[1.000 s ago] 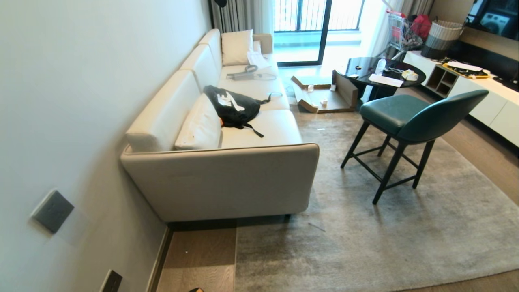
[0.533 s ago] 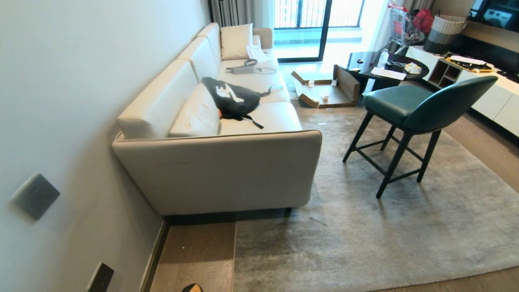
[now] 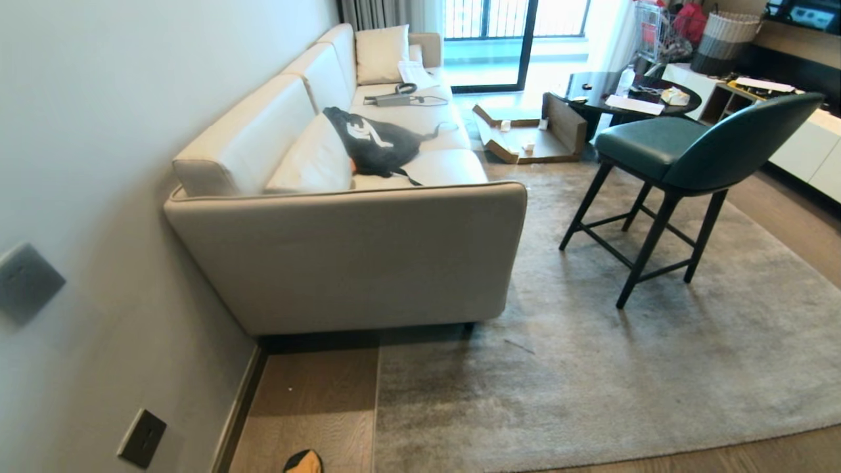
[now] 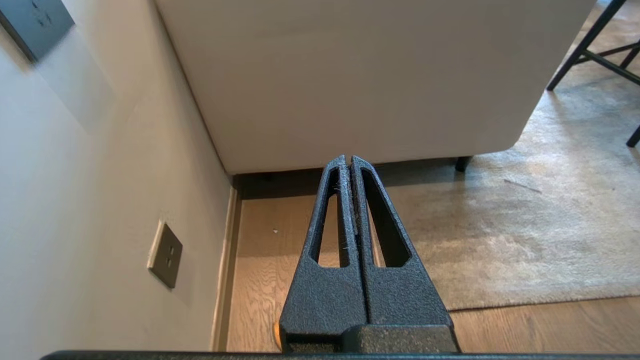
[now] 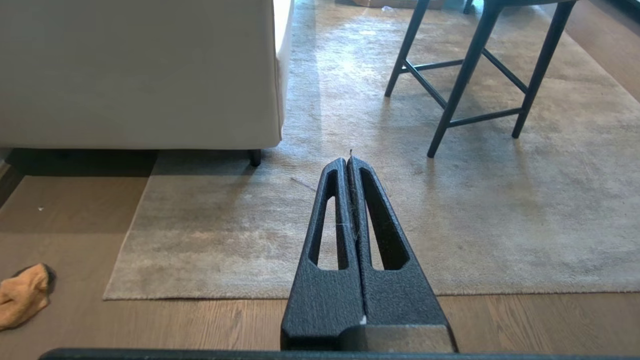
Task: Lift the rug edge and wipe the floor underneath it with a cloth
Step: Pick up the rag
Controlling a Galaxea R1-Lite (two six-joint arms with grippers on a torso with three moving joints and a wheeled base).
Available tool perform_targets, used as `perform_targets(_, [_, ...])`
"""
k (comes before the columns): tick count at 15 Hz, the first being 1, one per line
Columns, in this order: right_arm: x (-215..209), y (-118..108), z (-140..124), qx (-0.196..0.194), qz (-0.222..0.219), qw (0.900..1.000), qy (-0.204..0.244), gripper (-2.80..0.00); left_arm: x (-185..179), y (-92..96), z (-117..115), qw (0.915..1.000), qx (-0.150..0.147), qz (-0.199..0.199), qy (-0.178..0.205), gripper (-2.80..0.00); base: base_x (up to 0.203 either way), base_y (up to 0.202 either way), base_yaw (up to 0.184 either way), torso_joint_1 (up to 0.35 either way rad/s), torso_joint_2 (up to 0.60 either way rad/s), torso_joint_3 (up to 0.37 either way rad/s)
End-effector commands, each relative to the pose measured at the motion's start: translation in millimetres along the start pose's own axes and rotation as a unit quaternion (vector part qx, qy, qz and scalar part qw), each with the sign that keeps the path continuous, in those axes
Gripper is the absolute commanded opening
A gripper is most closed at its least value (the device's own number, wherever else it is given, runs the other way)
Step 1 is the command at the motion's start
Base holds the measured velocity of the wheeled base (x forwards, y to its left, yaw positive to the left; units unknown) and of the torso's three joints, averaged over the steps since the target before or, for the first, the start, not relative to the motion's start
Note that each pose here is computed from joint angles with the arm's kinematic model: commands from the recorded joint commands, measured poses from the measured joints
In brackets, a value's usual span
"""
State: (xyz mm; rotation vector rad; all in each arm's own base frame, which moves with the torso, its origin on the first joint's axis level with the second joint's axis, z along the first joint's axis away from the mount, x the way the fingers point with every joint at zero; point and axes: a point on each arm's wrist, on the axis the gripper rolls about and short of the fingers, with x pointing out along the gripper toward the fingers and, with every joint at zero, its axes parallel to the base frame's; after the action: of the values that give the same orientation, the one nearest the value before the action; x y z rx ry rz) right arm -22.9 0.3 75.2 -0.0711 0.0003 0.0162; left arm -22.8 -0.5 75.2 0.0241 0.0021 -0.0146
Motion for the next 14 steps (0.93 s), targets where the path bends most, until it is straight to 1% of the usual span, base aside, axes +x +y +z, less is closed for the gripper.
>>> perform_targets(1, [0.1, 0.0, 0.1, -0.001, 0.000, 1.000, 0.000, -2.80, 0.0, 0.0, 0.1, 1.0000, 0.000, 0.000, 0.000, -2.80, 0.000, 0.000, 0.000, -0.032, 0.48, 0.400])
perform_targets(7, [0.1, 0.0, 0.1, -0.001, 0.000, 1.000, 0.000, -2.80, 0.0, 0.0, 0.1, 1.0000, 0.000, 0.000, 0.000, -2.80, 0.000, 0.000, 0.000, -0.008, 0.43, 0.433])
perform_targets(8, [0.1, 0.0, 0.1, -0.001, 0.000, 1.000, 0.000, -2.80, 0.0, 0.0, 0.1, 1.0000, 0.000, 0.000, 0.000, -2.80, 0.000, 0.000, 0.000, 0.002, 0.27, 0.302])
perform_targets(14, [0.1, 0.0, 0.2, 0.001, 0.000, 1.000, 0.000, -2.80, 0.0, 0.0, 0.1, 1.0000, 0.000, 0.000, 0.000, -2.80, 0.000, 0.000, 0.000, -0.001, 0.00, 0.009])
